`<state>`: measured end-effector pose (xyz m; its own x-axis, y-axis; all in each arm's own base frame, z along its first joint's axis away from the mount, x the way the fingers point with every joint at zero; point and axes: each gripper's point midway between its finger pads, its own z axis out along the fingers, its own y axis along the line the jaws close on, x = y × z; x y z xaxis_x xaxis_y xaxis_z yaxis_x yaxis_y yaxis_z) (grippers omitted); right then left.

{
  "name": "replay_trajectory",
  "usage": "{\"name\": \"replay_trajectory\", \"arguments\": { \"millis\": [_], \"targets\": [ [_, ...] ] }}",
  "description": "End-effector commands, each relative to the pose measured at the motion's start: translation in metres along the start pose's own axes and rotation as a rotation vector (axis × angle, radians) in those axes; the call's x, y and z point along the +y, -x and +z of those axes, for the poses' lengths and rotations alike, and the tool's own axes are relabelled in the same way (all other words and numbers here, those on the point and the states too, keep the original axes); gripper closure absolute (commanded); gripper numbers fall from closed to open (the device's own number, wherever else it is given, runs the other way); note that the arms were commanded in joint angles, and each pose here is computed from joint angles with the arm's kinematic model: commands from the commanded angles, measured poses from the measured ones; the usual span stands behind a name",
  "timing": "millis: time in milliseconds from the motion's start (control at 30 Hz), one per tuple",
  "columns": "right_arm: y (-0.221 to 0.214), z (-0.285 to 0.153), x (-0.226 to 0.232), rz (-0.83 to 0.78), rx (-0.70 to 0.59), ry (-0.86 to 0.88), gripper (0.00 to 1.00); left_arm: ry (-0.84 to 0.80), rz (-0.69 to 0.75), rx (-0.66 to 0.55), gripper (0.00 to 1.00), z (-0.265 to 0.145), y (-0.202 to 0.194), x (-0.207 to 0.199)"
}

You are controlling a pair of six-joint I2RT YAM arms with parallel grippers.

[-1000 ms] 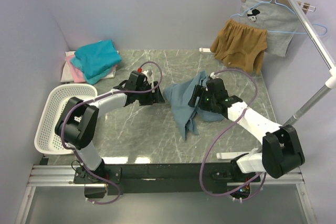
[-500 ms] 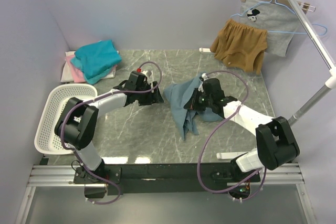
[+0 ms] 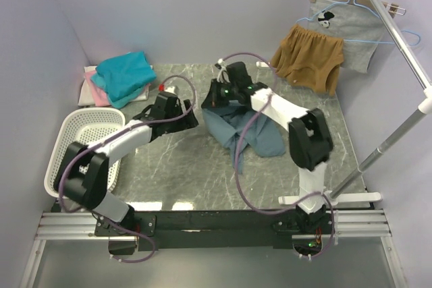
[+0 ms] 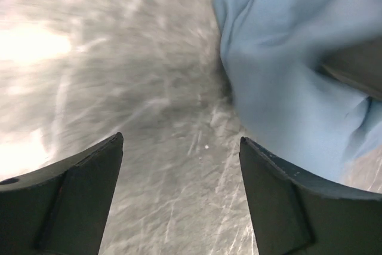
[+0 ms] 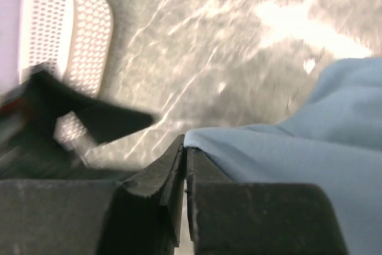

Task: Fold and stack the t-shirts
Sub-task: Flatten out the tshirt

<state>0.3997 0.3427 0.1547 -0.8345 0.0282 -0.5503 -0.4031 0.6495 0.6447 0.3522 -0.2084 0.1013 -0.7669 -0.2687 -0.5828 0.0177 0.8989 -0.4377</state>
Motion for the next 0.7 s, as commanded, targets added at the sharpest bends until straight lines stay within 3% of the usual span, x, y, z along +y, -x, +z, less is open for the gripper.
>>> {"name": "replay_trajectory", "arguments": {
  "millis": [0,67,167,200,233,300,333,433,667],
  "targets": [
    [0.021,0.036,0.007,-0.030,0.061,0.044,0.91,0.038,-0.064,-0.179,0.14,-0.029,0.038,0.007],
    [0.016,0.054,-0.004,-0.017,0.110,0.044,0.91,0.024,-0.068,-0.203,0.14,-0.036,0.044,0.006],
    [0.036,0.063,-0.004,-0.033,0.069,0.047,0.84,-0.014,-0.057,-0.207,0.12,-0.037,0.047,-0.002],
    [0.048,0.063,-0.012,-0.042,0.027,-0.004,0.77,-0.021,-0.056,-0.202,0.11,-0.036,0.045,-0.002],
    [0.055,0.058,-0.017,-0.060,0.006,-0.042,0.55,-0.024,-0.058,-0.192,0.11,-0.032,0.043,-0.002],
    [0.054,0.046,-0.043,-0.060,-0.015,-0.153,0.39,-0.053,-0.058,-0.171,0.11,-0.027,0.039,-0.007],
    [0.078,0.024,-0.044,-0.098,-0.119,-0.227,0.27,-0.053,-0.060,-0.158,0.11,-0.022,0.035,-0.006],
    [0.082,-0.022,-0.067,-0.128,-0.210,-0.374,0.21,-0.084,-0.060,-0.135,0.10,-0.013,0.029,-0.010],
    [0.050,-0.110,-0.109,-0.222,-0.251,-0.705,0.19,-0.142,-0.056,-0.087,0.09,0.016,0.018,-0.017]
  ]
}}
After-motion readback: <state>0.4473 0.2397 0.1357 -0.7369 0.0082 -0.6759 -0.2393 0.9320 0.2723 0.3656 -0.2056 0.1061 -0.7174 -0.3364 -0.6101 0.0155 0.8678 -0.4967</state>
